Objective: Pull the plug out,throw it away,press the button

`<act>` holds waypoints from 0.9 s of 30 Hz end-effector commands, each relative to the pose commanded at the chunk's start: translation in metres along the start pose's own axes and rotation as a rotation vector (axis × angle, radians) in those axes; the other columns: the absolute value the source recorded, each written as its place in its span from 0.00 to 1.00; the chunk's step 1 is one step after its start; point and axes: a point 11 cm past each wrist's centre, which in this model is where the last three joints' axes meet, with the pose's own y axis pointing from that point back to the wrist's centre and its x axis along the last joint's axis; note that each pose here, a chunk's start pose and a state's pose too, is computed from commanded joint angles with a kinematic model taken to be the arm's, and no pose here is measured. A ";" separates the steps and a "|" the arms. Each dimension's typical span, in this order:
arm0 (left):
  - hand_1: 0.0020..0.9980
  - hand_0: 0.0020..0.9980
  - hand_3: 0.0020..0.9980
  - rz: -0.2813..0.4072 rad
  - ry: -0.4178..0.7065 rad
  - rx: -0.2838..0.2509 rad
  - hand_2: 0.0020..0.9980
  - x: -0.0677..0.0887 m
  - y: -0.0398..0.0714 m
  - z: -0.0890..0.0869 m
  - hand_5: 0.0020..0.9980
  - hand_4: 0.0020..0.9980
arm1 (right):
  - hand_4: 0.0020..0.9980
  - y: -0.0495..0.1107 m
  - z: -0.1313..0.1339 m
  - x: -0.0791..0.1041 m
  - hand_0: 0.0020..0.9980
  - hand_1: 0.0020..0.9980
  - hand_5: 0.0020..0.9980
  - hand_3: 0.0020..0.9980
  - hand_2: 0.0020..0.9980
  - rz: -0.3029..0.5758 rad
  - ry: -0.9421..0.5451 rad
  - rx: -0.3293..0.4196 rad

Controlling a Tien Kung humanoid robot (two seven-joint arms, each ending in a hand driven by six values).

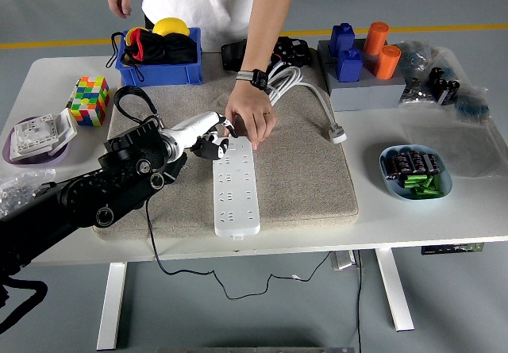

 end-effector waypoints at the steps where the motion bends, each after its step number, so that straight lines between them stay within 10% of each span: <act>1: 0.00 0.00 0.66 0.007 0.004 -0.005 0.04 0.002 0.001 0.001 0.00 0.32 | 0.66 0.000 0.000 0.000 0.76 0.67 0.51 0.62 0.65 0.000 0.000 0.000; 12: 0.10 0.11 0.67 0.158 0.135 -0.052 0.18 0.047 0.021 -0.019 0.00 0.41 | 0.66 0.000 0.004 -0.001 0.76 0.67 0.51 0.62 0.65 -0.003 -0.002 -0.006; 13: 0.47 0.36 0.69 0.169 0.165 -0.051 0.49 0.051 0.023 -0.024 0.00 0.67 | 0.66 0.000 0.004 -0.001 0.76 0.67 0.51 0.62 0.65 -0.003 -0.001 -0.007; 18: 0.47 0.36 0.69 0.241 0.238 -0.025 0.49 0.070 0.036 -0.052 0.00 0.67 | 0.66 0.000 0.005 -0.001 0.76 0.67 0.51 0.62 0.65 -0.003 -0.001 -0.006; 19: 0.77 0.76 0.78 0.251 0.250 -0.018 0.72 0.072 0.038 -0.057 0.27 0.76 | 0.66 0.000 0.005 -0.001 0.76 0.67 0.51 0.62 0.65 -0.004 -0.002 -0.006; 24: 0.77 0.76 0.78 0.298 0.311 0.019 0.72 0.076 0.049 -0.087 0.27 0.76 | 0.66 -0.001 0.005 -0.003 0.76 0.67 0.51 0.62 0.65 -0.007 -0.004 -0.005; 25: 0.91 0.87 0.82 0.307 0.318 0.029 0.83 0.077 0.052 -0.094 0.45 0.80 | 0.66 0.000 0.005 -0.003 0.76 0.67 0.51 0.62 0.66 -0.008 -0.004 -0.004; 27: 0.91 0.87 0.82 0.321 0.331 0.042 0.83 0.077 0.057 -0.103 0.45 0.80 | 0.66 0.000 0.004 -0.003 0.76 0.67 0.51 0.62 0.66 -0.007 -0.006 -0.004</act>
